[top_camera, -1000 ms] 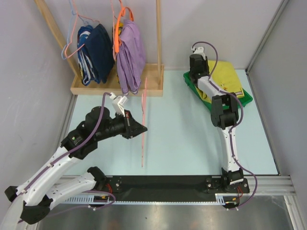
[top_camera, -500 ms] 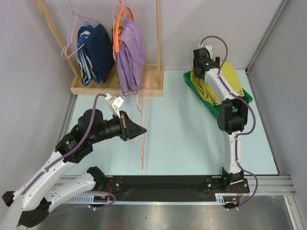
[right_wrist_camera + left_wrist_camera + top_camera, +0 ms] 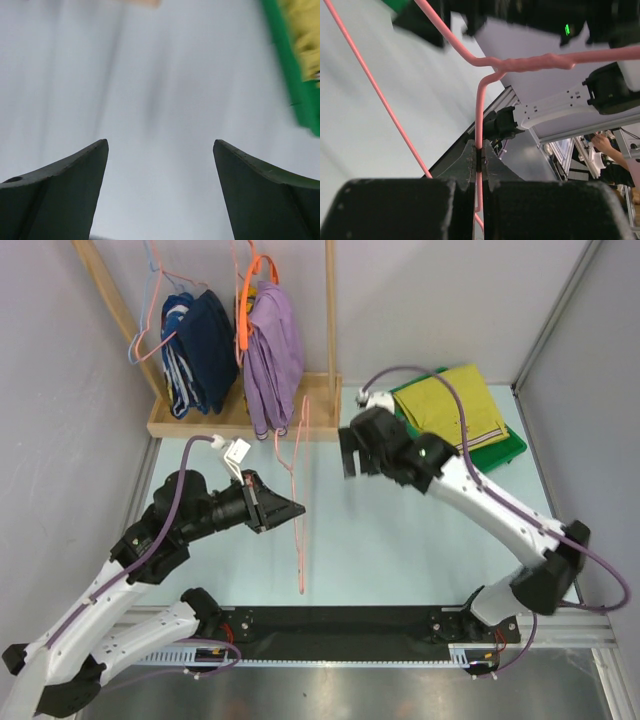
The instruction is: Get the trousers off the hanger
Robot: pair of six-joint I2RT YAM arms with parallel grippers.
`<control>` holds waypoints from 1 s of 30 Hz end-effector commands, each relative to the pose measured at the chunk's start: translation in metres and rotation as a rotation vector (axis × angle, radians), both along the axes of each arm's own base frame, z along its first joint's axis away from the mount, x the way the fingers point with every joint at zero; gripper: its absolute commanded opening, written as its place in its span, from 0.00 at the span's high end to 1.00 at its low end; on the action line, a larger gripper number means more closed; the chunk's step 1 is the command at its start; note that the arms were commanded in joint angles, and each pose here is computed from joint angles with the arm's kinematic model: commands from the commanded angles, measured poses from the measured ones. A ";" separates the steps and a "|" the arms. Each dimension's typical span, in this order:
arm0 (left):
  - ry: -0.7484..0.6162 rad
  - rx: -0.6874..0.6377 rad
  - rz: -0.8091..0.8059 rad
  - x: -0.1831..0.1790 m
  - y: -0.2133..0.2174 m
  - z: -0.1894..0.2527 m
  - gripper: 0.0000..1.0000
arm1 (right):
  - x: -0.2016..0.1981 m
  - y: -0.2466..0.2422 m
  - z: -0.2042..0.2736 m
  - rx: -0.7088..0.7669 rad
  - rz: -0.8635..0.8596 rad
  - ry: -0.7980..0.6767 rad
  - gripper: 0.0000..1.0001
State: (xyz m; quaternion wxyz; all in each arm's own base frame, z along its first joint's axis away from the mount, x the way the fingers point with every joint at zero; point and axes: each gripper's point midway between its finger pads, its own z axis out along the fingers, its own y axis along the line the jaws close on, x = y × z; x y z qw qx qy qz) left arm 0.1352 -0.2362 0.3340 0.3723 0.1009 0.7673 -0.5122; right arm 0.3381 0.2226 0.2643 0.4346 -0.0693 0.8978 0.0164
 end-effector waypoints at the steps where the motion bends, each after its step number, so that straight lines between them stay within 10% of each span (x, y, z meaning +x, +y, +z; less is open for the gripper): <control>1: -0.030 -0.098 0.024 0.005 -0.002 0.027 1.00 | -0.098 0.075 0.025 0.378 0.278 0.045 0.10; 11: -0.038 -0.120 0.065 0.009 0.002 0.038 1.00 | -0.231 0.143 0.058 0.606 0.579 -0.015 0.20; 30: -0.074 -0.136 0.072 -0.001 0.014 0.062 1.00 | -0.270 0.142 0.085 0.834 0.716 -0.097 0.18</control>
